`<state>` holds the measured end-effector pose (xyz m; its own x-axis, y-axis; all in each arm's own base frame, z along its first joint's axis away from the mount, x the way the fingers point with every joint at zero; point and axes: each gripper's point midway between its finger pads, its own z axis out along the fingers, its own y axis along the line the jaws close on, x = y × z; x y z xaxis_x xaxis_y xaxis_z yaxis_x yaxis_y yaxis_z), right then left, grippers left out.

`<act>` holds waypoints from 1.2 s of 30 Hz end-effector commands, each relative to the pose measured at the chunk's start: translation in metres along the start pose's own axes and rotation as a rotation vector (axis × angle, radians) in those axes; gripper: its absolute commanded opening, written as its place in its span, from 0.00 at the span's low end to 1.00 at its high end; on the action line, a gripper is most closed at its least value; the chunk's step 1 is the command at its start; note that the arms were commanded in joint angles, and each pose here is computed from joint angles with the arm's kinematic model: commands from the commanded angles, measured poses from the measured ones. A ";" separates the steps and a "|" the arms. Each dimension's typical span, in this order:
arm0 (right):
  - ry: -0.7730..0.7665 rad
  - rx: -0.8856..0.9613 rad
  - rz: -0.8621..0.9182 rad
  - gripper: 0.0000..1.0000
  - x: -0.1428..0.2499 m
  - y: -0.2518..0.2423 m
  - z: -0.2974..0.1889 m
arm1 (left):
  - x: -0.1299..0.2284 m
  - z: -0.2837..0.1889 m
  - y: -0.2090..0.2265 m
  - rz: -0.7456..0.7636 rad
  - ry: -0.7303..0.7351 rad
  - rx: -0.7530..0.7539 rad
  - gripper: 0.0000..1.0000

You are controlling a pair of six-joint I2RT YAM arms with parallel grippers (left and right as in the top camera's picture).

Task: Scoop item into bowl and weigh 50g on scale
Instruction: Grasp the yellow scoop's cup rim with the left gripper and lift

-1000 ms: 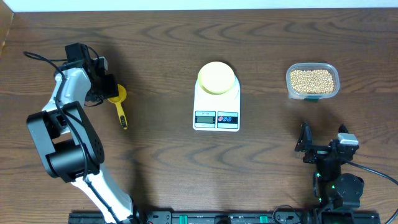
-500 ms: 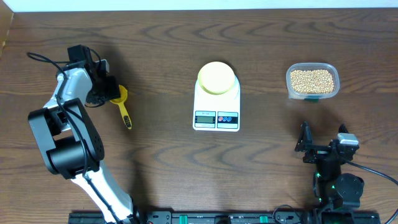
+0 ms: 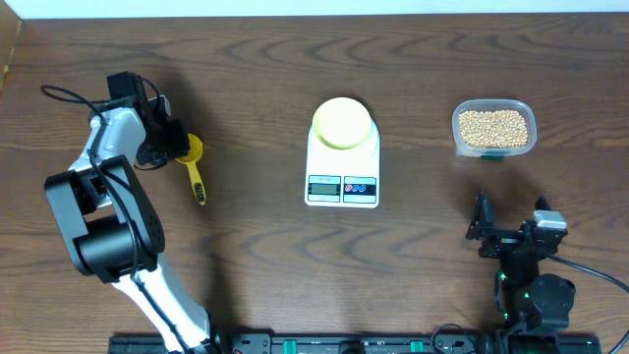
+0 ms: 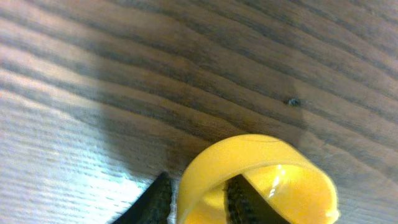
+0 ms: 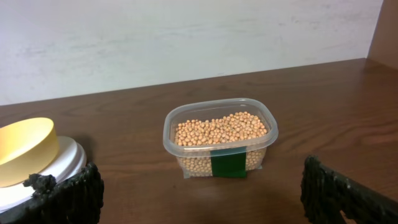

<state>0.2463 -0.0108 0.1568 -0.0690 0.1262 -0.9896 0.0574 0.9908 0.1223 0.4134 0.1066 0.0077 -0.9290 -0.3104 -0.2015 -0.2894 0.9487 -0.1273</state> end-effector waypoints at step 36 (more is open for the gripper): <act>-0.001 -0.009 -0.007 0.99 0.000 0.002 0.000 | -0.070 -0.204 -0.225 -0.227 -0.567 0.517 0.08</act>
<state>0.2463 -0.0107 0.1568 -0.0691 0.1262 -0.9896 0.0570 0.9908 0.1224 0.4943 -0.0628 0.2347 -0.5989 -0.4955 -0.6292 -0.1307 0.8356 -0.5336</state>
